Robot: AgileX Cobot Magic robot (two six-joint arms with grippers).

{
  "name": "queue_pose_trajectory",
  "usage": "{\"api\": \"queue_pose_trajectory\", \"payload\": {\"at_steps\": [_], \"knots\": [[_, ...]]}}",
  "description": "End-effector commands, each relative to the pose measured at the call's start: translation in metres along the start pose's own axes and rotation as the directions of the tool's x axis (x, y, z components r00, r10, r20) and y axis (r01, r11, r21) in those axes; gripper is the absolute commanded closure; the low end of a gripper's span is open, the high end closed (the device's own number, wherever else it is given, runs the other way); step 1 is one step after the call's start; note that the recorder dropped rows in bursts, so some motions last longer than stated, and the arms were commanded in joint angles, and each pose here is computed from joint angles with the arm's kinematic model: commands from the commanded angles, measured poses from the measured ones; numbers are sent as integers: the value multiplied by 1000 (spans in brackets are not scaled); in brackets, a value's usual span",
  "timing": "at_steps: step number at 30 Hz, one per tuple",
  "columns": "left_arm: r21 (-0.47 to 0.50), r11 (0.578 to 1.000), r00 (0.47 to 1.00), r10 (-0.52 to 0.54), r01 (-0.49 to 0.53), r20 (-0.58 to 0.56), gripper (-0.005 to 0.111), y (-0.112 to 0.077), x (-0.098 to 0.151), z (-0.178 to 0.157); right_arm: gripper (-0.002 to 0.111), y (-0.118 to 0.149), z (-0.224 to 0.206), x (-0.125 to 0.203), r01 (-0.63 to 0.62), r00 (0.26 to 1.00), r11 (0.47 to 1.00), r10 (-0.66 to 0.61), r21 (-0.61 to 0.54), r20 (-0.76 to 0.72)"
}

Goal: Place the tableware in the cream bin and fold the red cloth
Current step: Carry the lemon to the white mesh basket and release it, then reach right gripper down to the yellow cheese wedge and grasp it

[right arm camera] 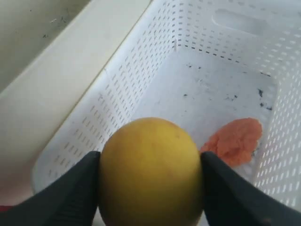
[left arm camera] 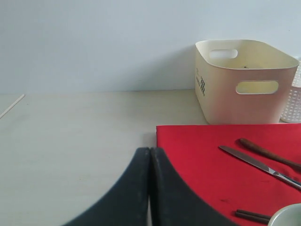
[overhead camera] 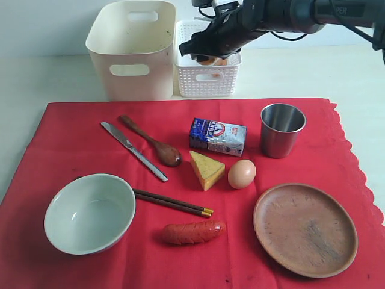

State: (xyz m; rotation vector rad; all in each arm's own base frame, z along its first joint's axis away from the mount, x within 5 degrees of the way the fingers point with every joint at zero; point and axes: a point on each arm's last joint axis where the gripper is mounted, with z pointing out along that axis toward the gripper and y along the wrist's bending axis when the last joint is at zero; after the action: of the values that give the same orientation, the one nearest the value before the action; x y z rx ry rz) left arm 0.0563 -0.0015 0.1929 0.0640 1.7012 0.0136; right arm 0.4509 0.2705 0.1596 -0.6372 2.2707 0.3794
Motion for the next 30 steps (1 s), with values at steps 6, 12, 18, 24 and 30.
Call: {"api": "queue_pose_trajectory", "payload": {"at_steps": [6,12,18,24,30], "knots": [[-3,1000,1000,-3,3,10,107,0,-1,-1,20,-3,8,1,-2,999,1000,1,16,39],[-3,1000,1000,-3,3,10,107,0,-1,-1,20,-2,1,-3,8,999,1000,-9,13,33],[-3,1000,1000,-3,3,10,107,0,-1,-1,37,-1,-26,-22,96,994,995,-98,37,43],[-3,1000,1000,-3,3,10,107,0,-1,-1,83,4,-57,-34,102,995,995,-102,14,-3],[-3,1000,1000,-3,3,10,107,0,-1,-1,108,10,-80,-38,142,988,989,-144,-33,-58]]}}
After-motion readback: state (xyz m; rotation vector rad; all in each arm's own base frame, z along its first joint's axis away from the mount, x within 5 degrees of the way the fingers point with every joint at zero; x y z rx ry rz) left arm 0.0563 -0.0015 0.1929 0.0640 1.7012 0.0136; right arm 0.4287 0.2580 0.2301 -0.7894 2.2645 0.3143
